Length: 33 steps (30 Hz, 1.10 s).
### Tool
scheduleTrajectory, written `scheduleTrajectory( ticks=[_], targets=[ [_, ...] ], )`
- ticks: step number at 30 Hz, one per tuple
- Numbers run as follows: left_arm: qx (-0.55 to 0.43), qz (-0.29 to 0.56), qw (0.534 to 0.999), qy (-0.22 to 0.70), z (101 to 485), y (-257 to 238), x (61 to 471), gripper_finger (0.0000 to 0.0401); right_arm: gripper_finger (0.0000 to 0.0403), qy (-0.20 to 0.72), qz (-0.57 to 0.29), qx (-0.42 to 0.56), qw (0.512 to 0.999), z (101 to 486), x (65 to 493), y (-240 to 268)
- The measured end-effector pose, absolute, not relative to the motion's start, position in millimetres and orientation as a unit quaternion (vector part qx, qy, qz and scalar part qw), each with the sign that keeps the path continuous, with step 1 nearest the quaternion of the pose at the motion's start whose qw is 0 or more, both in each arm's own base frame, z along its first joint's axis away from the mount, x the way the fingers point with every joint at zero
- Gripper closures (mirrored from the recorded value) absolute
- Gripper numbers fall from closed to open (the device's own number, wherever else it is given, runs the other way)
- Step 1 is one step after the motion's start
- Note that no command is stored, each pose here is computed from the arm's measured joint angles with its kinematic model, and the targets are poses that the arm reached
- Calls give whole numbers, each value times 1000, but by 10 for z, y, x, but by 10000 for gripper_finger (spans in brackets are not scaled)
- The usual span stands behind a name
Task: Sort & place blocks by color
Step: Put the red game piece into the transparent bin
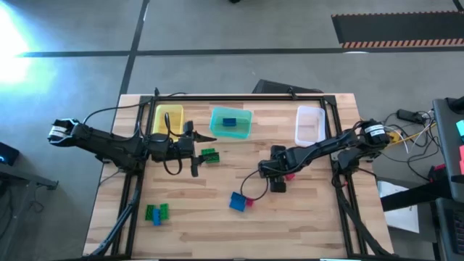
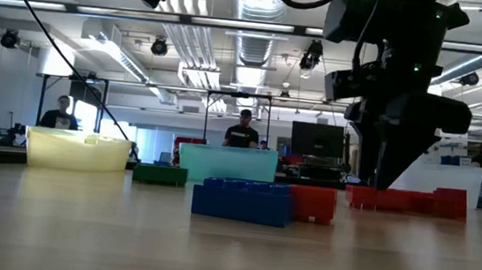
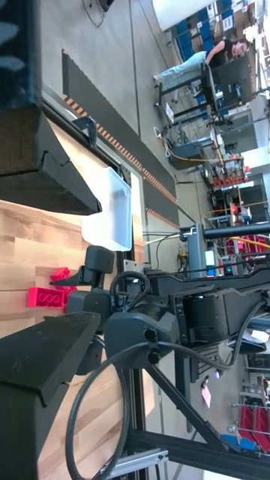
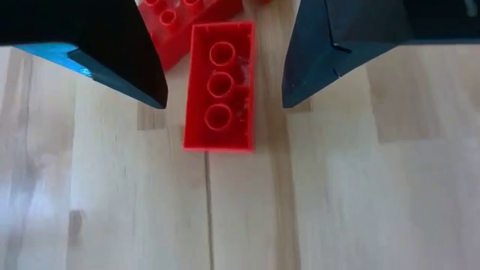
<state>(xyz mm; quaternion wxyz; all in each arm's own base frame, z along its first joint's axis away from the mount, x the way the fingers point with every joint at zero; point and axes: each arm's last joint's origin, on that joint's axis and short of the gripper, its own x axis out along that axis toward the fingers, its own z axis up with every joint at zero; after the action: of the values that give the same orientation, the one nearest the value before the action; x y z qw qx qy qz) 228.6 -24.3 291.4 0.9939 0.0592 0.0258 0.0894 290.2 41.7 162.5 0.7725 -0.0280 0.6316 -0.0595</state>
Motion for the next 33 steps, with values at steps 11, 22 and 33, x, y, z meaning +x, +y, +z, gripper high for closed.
scheduleTrajectory(
  ticks=[11,22,33],
  targets=[
    [60,89,994,27,2905,-243,2285,193,224,622,-68,-31,780,1494,2920,389],
    [60,89,994,28,2899,-242,2285,193,300,617,-73,-27,783,1490,2925,388],
    [61,89,994,30,2889,-243,2284,193,300,618,-157,7,771,1986,3090,123]
  ],
)
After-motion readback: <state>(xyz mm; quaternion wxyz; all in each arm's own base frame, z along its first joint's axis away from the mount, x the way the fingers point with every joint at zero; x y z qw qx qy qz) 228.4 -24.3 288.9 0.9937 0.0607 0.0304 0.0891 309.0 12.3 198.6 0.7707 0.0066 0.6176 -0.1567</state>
